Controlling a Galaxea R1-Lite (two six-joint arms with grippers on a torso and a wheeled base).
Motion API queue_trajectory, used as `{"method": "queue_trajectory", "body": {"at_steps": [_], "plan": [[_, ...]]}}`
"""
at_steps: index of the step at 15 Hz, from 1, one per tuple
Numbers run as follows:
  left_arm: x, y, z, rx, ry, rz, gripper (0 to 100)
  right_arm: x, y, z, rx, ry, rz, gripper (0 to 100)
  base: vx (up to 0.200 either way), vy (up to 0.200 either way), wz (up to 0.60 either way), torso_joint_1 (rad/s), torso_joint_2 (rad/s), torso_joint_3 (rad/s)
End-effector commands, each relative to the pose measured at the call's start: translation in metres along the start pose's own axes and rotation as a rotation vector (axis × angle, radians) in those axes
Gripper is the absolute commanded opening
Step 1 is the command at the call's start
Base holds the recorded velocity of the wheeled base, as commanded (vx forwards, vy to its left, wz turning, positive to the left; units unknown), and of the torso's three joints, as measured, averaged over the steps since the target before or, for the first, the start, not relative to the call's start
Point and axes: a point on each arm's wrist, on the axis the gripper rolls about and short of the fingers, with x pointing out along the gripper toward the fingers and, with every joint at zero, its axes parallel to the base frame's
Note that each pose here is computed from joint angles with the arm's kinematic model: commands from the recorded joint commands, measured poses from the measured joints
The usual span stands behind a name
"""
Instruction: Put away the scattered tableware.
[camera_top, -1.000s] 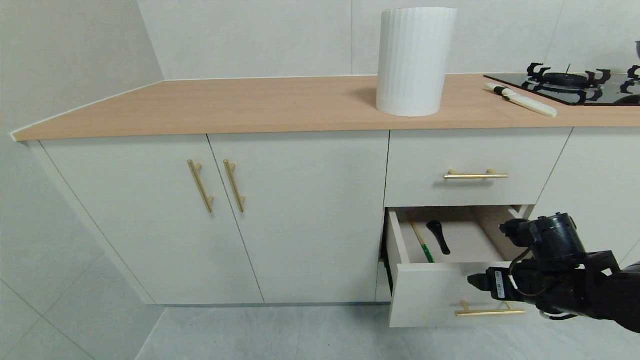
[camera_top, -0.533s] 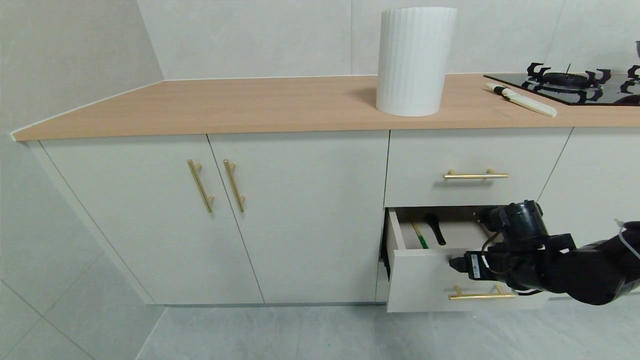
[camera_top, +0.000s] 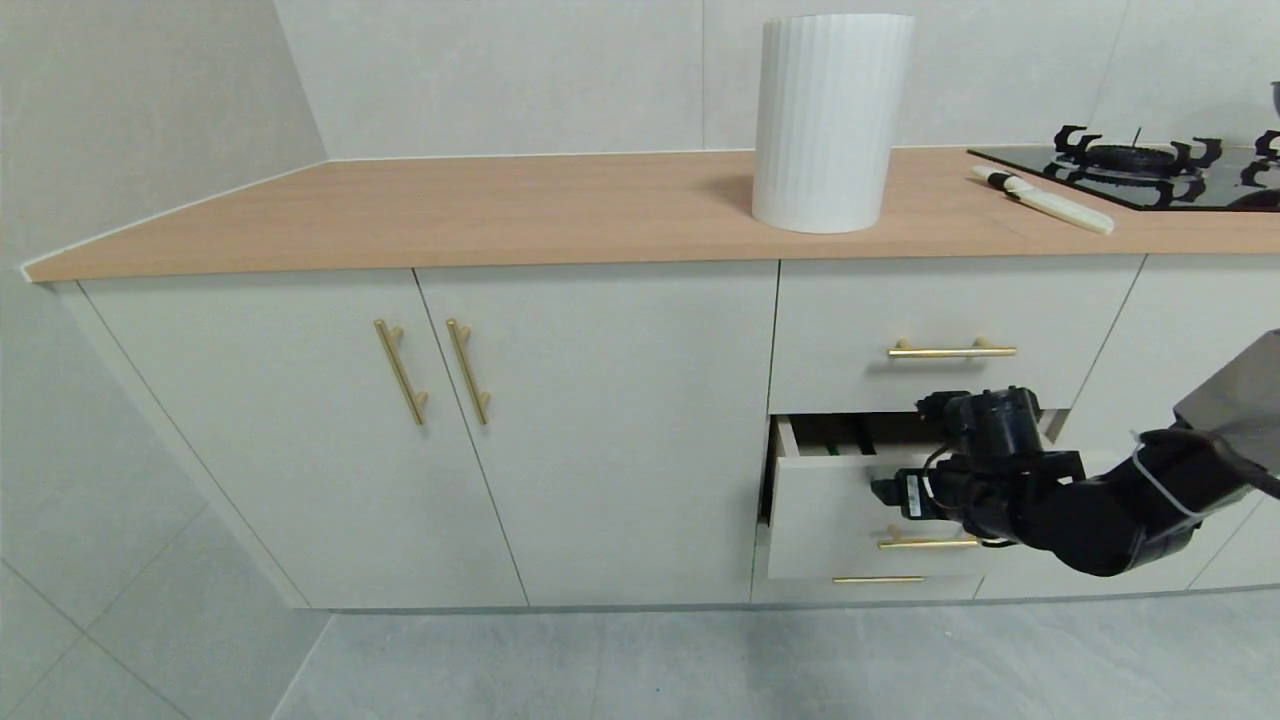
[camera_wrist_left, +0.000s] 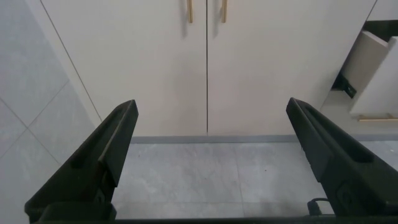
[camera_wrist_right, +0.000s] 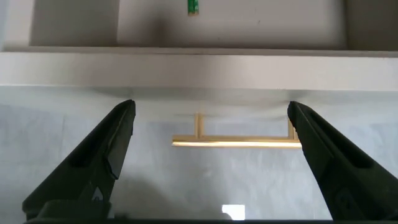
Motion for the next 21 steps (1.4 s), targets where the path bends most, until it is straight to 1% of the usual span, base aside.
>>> {"method": "queue_trajectory", "body": {"at_steps": [1, 5, 10, 14, 16, 21], "plan": [[0.000, 0.000, 0.000, 0.000, 0.001, 0.001, 100, 0.019, -0.003, -0.007, -0.008, -0.010, -0.011, 100, 0.000, 0.000, 0.00, 0.000, 0.00, 0.000], [0.000, 0.000, 0.000, 0.000, 0.001, 0.001, 100, 0.028, -0.008, -0.009, 0.011, -0.048, -0.020, 100, 0.000, 0.000, 0.00, 0.000, 0.00, 0.000], [0.000, 0.000, 0.000, 0.000, 0.001, 0.001, 100, 0.035, -0.019, -0.004, 0.045, -0.120, -0.039, 100, 0.000, 0.000, 0.00, 0.000, 0.00, 0.000], [0.000, 0.000, 0.000, 0.000, 0.001, 0.001, 100, 0.043, -0.020, -0.007, 0.058, -0.166, -0.040, 100, 0.000, 0.000, 0.00, 0.000, 0.00, 0.000], [0.000, 0.000, 0.000, 0.000, 0.001, 0.001, 100, 0.047, -0.022, -0.007, 0.064, -0.183, -0.043, 100, 0.000, 0.000, 0.00, 0.000, 0.00, 0.000], [0.000, 0.000, 0.000, 0.000, 0.001, 0.001, 100, 0.060, -0.022, -0.008, 0.080, -0.188, -0.049, 100, 0.000, 0.000, 0.00, 0.000, 0.00, 0.000]]}}
